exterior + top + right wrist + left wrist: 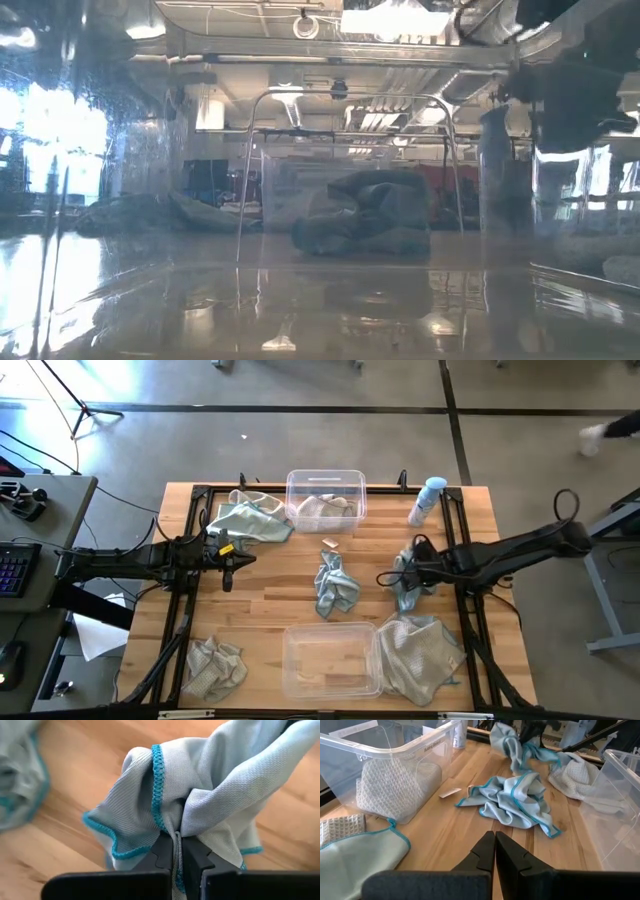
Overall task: Sort microfiber towel by color & place in baskets
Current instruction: Put the middle right blue towel into the bottom transparent bin
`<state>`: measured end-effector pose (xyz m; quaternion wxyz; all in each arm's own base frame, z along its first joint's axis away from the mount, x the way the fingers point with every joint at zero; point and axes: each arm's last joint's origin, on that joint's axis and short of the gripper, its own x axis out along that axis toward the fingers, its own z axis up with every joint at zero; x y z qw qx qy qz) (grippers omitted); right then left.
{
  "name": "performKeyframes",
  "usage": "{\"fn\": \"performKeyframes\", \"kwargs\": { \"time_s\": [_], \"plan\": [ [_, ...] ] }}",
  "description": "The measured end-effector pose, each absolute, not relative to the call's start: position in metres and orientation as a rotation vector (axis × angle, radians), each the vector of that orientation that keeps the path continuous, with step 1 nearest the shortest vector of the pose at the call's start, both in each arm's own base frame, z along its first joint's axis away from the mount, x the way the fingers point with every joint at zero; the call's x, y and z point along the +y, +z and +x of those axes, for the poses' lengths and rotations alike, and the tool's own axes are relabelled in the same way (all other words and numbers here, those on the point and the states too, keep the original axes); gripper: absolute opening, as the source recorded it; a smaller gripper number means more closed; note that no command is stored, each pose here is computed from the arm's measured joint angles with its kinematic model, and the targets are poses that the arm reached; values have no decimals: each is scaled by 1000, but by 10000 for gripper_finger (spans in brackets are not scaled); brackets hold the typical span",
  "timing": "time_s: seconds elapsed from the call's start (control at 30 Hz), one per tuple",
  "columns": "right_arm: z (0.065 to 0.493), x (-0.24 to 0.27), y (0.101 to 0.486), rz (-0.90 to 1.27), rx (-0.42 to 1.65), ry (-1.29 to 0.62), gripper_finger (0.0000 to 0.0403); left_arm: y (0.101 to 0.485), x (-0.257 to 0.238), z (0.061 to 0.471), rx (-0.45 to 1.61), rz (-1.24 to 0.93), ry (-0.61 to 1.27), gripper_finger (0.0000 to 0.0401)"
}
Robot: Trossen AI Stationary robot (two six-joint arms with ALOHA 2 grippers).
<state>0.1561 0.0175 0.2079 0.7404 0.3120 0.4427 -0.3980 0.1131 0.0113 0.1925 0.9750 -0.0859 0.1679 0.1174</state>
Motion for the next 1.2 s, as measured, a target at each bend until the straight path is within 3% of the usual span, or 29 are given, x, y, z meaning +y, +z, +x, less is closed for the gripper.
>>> {"fn": "performKeyframes", "kwargs": {
  "time_s": [0.63, 0.9, 1.2],
  "plan": [
    [223, 81, 373, 311, 699, -610, 0, 192, 11, 113, 339, -174, 237, 0],
    [255, 122, 402, 211, 681, -456, 0, 192, 11, 113, 341, -174, 237, 0],
    [291, 165, 411, 177, 716, -264, 0, 192, 11, 113, 342, -174, 237, 0]
  ]
}}
